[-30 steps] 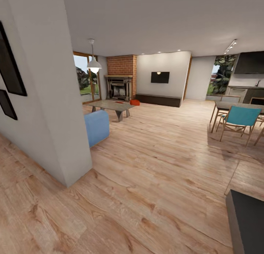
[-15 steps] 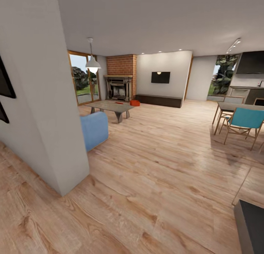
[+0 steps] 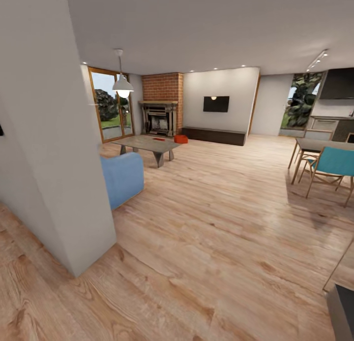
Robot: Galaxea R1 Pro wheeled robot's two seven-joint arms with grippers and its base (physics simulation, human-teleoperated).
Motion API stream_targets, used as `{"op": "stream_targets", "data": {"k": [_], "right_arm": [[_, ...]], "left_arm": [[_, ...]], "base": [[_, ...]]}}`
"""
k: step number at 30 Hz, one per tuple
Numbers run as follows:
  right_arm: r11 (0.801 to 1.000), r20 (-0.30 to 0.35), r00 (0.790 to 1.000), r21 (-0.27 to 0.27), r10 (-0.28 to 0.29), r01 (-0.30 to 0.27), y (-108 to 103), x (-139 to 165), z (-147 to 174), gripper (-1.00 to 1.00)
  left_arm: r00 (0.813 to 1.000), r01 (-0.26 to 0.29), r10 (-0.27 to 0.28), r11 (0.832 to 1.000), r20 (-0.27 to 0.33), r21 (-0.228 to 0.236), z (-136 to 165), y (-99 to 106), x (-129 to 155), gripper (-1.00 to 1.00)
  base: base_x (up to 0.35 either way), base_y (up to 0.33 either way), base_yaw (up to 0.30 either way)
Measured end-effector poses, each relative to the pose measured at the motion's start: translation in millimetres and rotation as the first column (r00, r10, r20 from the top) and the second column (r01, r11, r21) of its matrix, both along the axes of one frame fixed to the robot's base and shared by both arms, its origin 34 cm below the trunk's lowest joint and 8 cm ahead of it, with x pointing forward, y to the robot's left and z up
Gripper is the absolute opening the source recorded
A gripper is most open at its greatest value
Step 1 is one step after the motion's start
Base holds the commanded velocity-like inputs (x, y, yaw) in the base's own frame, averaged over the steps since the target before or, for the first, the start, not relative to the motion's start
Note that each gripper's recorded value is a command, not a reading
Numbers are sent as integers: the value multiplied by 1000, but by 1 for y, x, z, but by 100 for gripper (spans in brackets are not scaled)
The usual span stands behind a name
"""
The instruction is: Move the two storage containers from the living room to the garage. In the garage, place one container on the floor and stack the other container on top of it (either order is fine).
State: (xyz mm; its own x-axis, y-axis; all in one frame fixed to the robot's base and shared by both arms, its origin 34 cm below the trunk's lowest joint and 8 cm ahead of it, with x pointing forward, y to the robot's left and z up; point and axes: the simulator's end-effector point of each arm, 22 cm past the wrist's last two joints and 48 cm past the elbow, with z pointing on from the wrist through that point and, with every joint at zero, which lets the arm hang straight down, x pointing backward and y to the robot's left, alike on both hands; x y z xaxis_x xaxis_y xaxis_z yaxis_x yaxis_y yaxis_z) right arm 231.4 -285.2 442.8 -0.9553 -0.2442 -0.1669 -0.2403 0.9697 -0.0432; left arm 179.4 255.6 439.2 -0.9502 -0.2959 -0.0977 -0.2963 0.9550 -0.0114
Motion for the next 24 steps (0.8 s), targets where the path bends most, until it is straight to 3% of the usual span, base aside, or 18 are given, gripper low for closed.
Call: {"op": "stream_targets", "data": {"k": [24], "right_arm": [[1000, 5, 1000, -9, -12, 12, -3, 1, 0, 100]], "left_arm": [[1000, 1, -1, 1000, -25, 0, -1, 2, -9, 100]], "base": [[324, 0, -9]]}}
